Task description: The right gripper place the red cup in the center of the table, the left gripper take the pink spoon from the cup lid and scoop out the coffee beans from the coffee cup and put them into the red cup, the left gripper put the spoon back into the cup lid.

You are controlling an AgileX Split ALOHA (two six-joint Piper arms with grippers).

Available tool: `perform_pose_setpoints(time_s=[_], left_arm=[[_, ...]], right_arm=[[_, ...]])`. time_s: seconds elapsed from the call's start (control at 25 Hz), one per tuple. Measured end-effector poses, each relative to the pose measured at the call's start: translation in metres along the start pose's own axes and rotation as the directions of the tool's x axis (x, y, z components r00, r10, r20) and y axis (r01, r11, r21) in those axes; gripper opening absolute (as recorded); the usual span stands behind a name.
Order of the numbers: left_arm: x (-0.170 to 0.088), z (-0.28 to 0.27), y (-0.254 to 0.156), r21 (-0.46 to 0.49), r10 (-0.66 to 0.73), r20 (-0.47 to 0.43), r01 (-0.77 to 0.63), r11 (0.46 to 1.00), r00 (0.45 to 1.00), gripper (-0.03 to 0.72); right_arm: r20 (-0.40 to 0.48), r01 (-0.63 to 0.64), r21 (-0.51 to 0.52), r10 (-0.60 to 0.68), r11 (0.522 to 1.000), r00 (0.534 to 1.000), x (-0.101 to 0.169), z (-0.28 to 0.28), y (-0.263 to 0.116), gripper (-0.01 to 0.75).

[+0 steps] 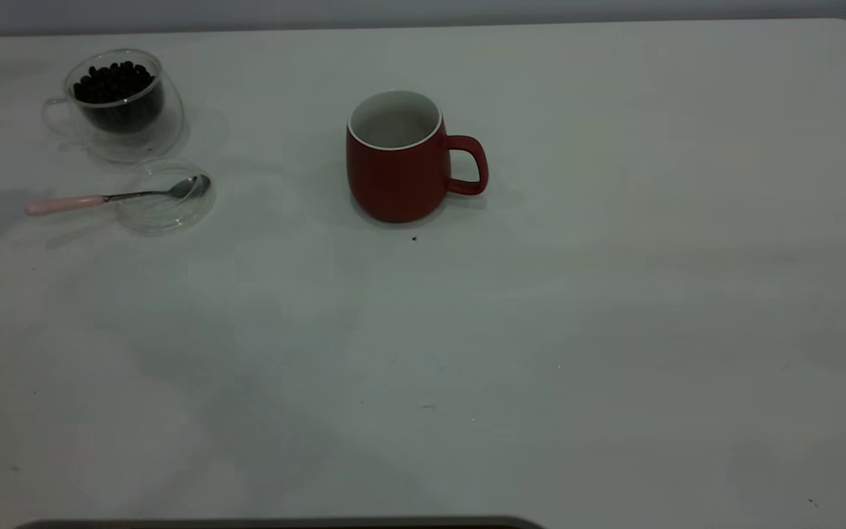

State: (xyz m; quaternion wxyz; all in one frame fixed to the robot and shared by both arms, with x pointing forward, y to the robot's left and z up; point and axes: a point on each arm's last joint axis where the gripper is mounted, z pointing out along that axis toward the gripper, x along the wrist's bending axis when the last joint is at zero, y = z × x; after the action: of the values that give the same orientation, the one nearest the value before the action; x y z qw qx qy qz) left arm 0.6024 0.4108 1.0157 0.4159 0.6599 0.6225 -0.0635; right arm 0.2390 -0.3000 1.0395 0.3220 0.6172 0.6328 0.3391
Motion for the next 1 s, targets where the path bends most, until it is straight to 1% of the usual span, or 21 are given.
perform_pose_setpoints(time_s=[0.08, 0.2, 0.24, 0.32, 0.36, 0.44, 0.56, 0.72, 0.8, 1.0], left_arm=[[-0.033, -0.017, -0.002, 0.082, 0.059, -0.128, -0.049, 0.995, 0.990, 0.434], [-0.081, -0.042, -0.015, 0.217, 0.144, -0.336, -0.072, 0.974, 0.931, 0.434], [-0.095, -0.046, -0.021, 0.238, 0.139, -0.382, -0.048, 0.970, 0.914, 0.434], [-0.122, -0.057, -0.034, 0.241, 0.140, -0.475, -0.025, 0.970, 0.869, 0.434], [-0.134, -0.060, -0.042, 0.244, 0.152, -0.497, -0.031, 0.969, 0.854, 0.434], [-0.150, -0.067, -0.060, 0.254, 0.171, -0.534, -0.035, 0.967, 0.828, 0.434], [-0.161, -0.075, -0.091, 0.249, 0.161, -0.553, -0.023, 0.968, 0.817, 0.434], [-0.162, -0.075, -0.143, 0.268, 0.142, -0.554, 0.014, 0.963, 0.820, 0.434], [-0.158, -0.071, -0.172, 0.280, 0.137, -0.554, 0.028, 0.960, 0.821, 0.434], [-0.151, -0.064, -0.234, 0.270, 0.136, -0.562, 0.026, 0.963, 0.816, 0.434]], right_arm=[[0.000, 0.000, 0.000, 0.000, 1.000, 1.000, 0.000, 0.000, 0.000, 0.534], [0.000, 0.000, 0.000, 0.000, 1.000, 1.000, 0.000, 0.000, 0.000, 0.534], [0.000, 0.000, 0.000, 0.000, 1.000, 1.000, 0.000, 0.000, 0.000, 0.534], [0.000, 0.000, 0.000, 0.000, 1.000, 1.000, 0.000, 0.000, 0.000, 0.534], [0.000, 0.000, 0.000, 0.000, 1.000, 1.000, 0.000, 0.000, 0.000, 0.534], [0.000, 0.000, 0.000, 0.000, 1.000, 1.000, 0.000, 0.000, 0.000, 0.534], [0.000, 0.000, 0.000, 0.000, 1.000, 1.000, 0.000, 0.000, 0.000, 0.534], [0.000, 0.000, 0.000, 0.000, 1.000, 1.000, 0.000, 0.000, 0.000, 0.534], [0.000, 0.000, 0.000, 0.000, 1.000, 1.000, 0.000, 0.000, 0.000, 0.534], [0.000, 0.000, 0.000, 0.000, 1.000, 1.000, 0.000, 0.000, 0.000, 0.534]])
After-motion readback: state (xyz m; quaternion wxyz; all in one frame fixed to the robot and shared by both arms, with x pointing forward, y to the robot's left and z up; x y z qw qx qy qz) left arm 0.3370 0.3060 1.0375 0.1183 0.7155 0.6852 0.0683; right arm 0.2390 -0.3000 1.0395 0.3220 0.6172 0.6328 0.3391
